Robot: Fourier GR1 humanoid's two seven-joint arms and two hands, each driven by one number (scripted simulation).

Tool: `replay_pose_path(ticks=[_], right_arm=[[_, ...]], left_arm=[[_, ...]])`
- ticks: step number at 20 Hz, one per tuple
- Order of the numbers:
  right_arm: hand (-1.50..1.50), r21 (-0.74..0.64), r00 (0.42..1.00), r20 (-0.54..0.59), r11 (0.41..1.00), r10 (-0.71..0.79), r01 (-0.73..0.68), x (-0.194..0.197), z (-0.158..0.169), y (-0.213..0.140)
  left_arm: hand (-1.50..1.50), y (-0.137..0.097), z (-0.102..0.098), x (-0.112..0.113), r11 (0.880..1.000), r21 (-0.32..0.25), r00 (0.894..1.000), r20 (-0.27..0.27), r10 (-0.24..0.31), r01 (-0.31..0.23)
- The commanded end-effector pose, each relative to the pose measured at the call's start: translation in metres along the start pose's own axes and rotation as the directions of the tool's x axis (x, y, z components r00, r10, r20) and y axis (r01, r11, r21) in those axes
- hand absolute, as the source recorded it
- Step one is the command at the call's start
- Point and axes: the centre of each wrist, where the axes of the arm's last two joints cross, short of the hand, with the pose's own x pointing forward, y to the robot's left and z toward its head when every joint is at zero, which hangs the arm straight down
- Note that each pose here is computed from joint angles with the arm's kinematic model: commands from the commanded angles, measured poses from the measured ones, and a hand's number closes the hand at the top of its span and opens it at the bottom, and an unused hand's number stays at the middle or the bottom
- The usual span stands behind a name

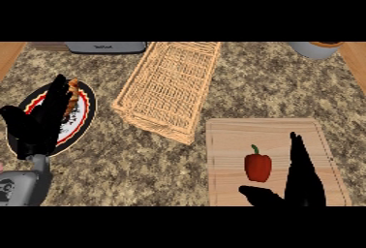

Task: Pick the bell pepper from the cutting board and place it in the basket

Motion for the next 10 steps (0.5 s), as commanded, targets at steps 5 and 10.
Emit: replay_pose_path(ticks=[5,10], right_arm=[[-1.50,0.022,0.998,-0.036,0.998,0.056,-0.055,-0.013,0.004,0.015],[-1.50,-0.006,0.996,-0.069,0.998,0.063,-0.063,-0.008,-0.014,0.020]], left_arm=[[0.00,-0.004,-0.004,-0.015,1.000,0.001,1.000,-0.004,0.008,-0.008],[0.00,-0.015,0.004,-0.008,1.000,-0.004,1.000,-0.012,0.000,0.000]])
